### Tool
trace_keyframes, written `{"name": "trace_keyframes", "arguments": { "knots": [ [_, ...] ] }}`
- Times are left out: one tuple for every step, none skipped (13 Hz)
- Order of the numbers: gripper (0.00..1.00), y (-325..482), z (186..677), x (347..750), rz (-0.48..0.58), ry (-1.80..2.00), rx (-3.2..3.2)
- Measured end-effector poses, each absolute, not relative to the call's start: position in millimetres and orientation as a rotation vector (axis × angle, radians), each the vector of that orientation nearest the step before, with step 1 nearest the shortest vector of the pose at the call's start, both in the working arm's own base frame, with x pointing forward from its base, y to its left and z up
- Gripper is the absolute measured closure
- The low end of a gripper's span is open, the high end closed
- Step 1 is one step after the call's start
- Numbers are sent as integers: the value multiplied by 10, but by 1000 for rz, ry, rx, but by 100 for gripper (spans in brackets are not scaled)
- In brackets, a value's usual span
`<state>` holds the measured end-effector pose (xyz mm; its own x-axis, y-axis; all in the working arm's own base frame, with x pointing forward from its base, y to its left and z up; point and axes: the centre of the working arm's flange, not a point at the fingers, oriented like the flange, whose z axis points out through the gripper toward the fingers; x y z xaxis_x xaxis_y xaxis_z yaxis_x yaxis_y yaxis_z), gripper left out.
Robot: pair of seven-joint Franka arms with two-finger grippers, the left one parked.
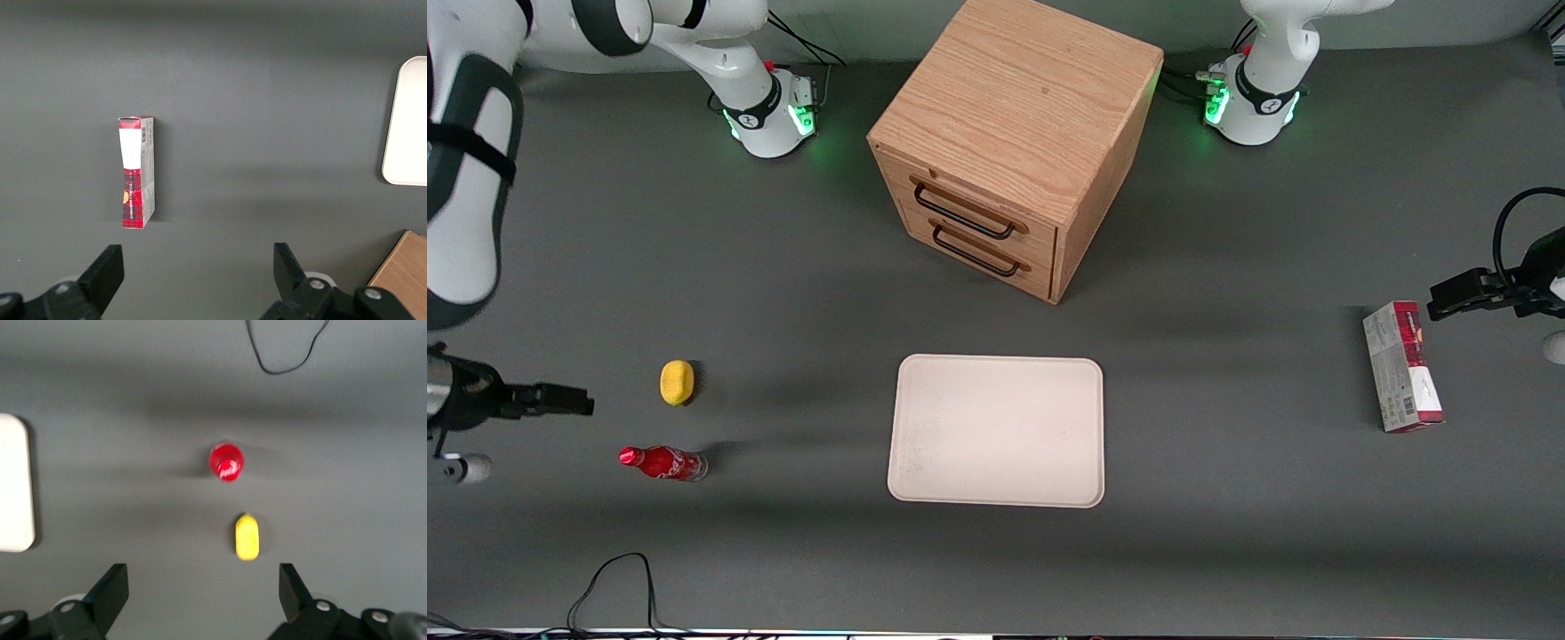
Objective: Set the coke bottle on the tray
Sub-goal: 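Move the open right gripper down toward the red Coca-Cola bottle, then lower the right gripper around the bottle cap end and close it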
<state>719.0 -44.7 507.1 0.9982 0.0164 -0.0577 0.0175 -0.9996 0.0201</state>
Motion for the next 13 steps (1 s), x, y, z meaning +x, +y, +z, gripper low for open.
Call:
{"name": "trace_keyframes", "arguments": {
  "knots": [
    [0,-466,5034,7230,-78,23,3117],
    [0,-480,5022,7245,-73,23,3117],
    [0,-490,4999,7251,-77,28,3116],
    [0,-497,4942,7265,-87,36,3116],
    [0,-503,4854,7299,-88,39,3115],
    [0,-512,4723,7349,-77,40,3113],
    [0,-526,4563,7387,-77,39,3111],
    [0,-544,4387,7418,-77,36,3110],
    [0,-558,4246,7444,-68,35,3109],
    [0,-570,4129,7464,-53,34,3107],
    [0,-581,4020,7480,-32,32,3106],
    [0,-595,3902,7486,-19,30,3105],
    [0,-608,3790,7484,-14,31,3104]
  ]
}}
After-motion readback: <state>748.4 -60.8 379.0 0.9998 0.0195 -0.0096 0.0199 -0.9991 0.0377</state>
